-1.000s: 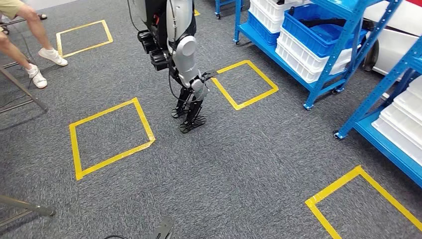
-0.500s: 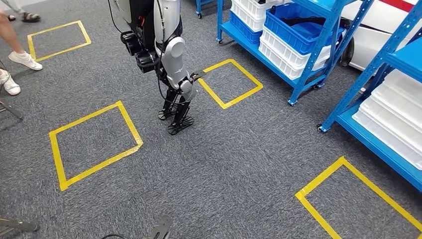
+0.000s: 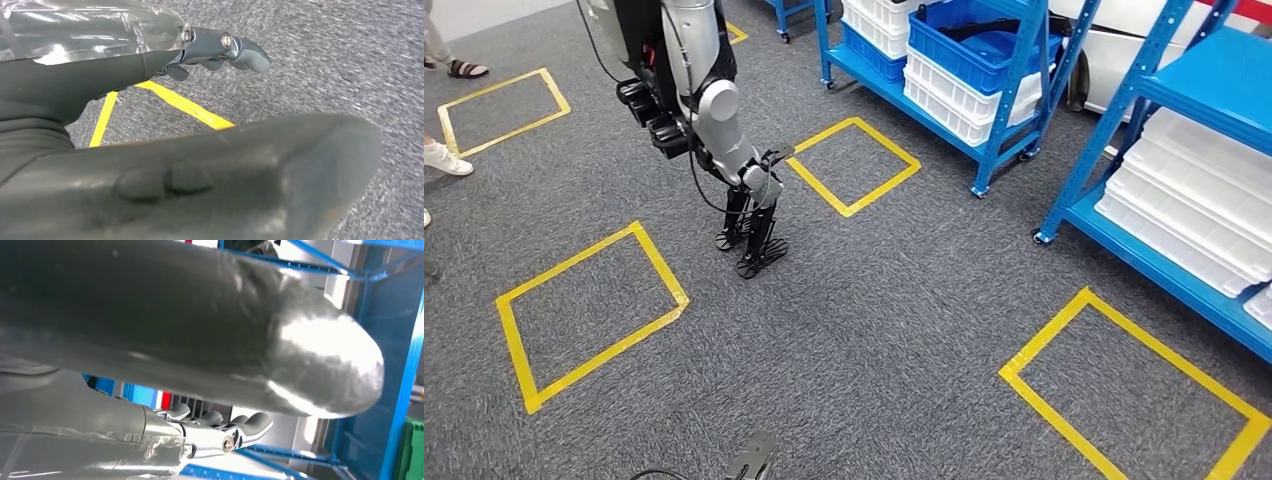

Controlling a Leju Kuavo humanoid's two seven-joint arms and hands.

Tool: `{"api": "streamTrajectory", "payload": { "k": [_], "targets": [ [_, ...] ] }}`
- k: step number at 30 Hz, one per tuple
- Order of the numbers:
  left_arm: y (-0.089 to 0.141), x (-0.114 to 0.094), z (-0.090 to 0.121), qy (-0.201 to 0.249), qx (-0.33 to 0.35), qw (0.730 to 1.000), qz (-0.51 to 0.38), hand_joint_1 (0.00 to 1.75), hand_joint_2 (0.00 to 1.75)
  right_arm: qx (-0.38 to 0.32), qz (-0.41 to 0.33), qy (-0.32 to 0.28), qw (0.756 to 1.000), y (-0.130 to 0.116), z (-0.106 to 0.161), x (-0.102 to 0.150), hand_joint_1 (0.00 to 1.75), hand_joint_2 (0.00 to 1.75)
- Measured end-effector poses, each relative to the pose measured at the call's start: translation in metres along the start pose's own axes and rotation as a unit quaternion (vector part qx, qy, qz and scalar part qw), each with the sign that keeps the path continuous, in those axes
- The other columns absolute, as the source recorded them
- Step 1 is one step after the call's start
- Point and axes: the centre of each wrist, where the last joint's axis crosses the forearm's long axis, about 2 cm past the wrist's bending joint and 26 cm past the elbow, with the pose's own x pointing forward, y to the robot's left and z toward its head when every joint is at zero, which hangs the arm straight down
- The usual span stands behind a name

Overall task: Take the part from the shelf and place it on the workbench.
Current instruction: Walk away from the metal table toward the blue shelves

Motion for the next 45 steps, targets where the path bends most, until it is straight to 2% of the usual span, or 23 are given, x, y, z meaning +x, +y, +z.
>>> {"api": "streamTrajectory", "payload": {
  "k": [45],
  "targets": [
    [0.0019,-0.0021,0.0002,0.004,0.002,1.0,0.003,0.0,0.0,0.0,0.0,-0.001,1.0,0.0001,0.0005,0.0001,0.0,0.0]
  ]
}}
